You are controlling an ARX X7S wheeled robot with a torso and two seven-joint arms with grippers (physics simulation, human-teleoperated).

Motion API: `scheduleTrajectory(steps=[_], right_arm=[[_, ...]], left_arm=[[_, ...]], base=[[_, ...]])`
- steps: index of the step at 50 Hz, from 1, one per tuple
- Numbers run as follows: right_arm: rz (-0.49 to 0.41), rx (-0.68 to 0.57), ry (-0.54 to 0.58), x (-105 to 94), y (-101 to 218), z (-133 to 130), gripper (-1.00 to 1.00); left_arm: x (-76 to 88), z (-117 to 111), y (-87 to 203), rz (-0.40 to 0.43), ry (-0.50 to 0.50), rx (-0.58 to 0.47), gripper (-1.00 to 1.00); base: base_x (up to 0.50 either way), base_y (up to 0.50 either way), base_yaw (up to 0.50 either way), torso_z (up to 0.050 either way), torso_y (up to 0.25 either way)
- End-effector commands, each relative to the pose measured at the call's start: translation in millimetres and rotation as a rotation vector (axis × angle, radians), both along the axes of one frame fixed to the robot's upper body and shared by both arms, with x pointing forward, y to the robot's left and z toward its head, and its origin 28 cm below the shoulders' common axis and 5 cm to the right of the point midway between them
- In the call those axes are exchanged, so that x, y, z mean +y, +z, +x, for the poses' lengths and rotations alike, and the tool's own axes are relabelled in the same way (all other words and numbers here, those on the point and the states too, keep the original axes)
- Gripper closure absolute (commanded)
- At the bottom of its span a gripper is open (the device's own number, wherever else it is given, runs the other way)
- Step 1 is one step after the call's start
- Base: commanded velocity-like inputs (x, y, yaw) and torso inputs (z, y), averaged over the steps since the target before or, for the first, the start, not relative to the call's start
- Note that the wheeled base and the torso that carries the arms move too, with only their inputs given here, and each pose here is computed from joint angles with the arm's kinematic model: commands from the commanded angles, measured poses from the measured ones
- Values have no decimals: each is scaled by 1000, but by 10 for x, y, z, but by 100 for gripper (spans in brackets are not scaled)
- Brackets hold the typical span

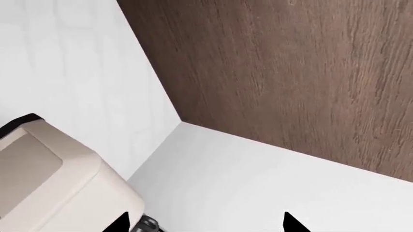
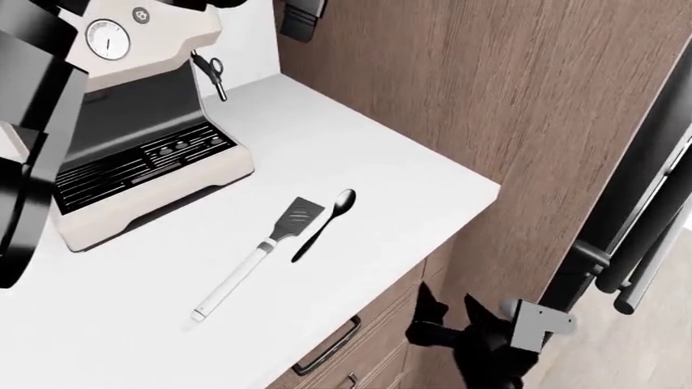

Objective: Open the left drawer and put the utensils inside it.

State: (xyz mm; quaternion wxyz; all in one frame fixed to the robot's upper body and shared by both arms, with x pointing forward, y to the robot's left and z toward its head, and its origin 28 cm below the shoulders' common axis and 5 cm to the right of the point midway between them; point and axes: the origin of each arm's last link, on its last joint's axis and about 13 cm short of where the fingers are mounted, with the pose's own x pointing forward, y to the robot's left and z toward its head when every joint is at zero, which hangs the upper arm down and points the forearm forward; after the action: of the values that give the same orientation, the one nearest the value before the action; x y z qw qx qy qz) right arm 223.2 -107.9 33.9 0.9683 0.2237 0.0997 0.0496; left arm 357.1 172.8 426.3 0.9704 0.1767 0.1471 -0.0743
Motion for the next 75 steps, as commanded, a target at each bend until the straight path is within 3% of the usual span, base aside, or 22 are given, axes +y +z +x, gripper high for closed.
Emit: scheduleTrajectory(steps=[1, 2, 4, 5, 6, 8, 16, 19, 23, 37, 62, 75], right_arm=[[406, 67, 113, -254, -88, -41, -100], [447, 62, 96, -282, -101, -42, -100], [439, 49, 51, -310, -111, -44, -100], [535, 90, 94, -342, -169, -43, -100], [537, 79, 109, -347, -181, -45, -100], [658, 100, 147, -369, -182, -60, -100], [673, 201, 300, -435, -219, -154, -100], [732, 212, 373, -413, -246, -184, -100], [766, 228, 385, -385, -294, -192, -100], [840, 268, 342, -335, -357, -232, -100], [884, 407, 364, -150, -680, -130, -100], [850, 462, 416, -36, -750, -30, -100]], left_arm=[[8, -11, 10, 0, -1, -1, -100], [8, -12, 12, -2, -2, -1, -100], [7, -9, 14, 1, -1, -3, -100], [6, -7, 13, -1, -1, -2, -100], [5, -6, 13, -1, -1, -2, -100], [5, 0, 4, -2, -2, 0, -100], [18, 7, -13, -7, -1, 3, -100], [16, 8, -21, -8, -1, 4, -100], [6, -4, -10, -7, -3, 3, -100], [5, 20, -7, -5, -4, 5, -100], [23, 47, -29, -8, -1, 10, -100], [18, 22, -79, -5, -1, 15, -100]], base=[[0, 0, 0, 0, 0], [0, 0, 0, 0, 0], [0, 0, 0, 0, 0], [0, 0, 0, 0, 0], [0, 0, 0, 0, 0], [0, 0, 0, 0, 0], [0, 0, 0, 0, 0], [0, 0, 0, 0, 0], [0, 0, 0, 0, 0], [0, 0, 0, 0, 0], [0, 0, 0, 0, 0], [0, 0, 0, 0, 0]])
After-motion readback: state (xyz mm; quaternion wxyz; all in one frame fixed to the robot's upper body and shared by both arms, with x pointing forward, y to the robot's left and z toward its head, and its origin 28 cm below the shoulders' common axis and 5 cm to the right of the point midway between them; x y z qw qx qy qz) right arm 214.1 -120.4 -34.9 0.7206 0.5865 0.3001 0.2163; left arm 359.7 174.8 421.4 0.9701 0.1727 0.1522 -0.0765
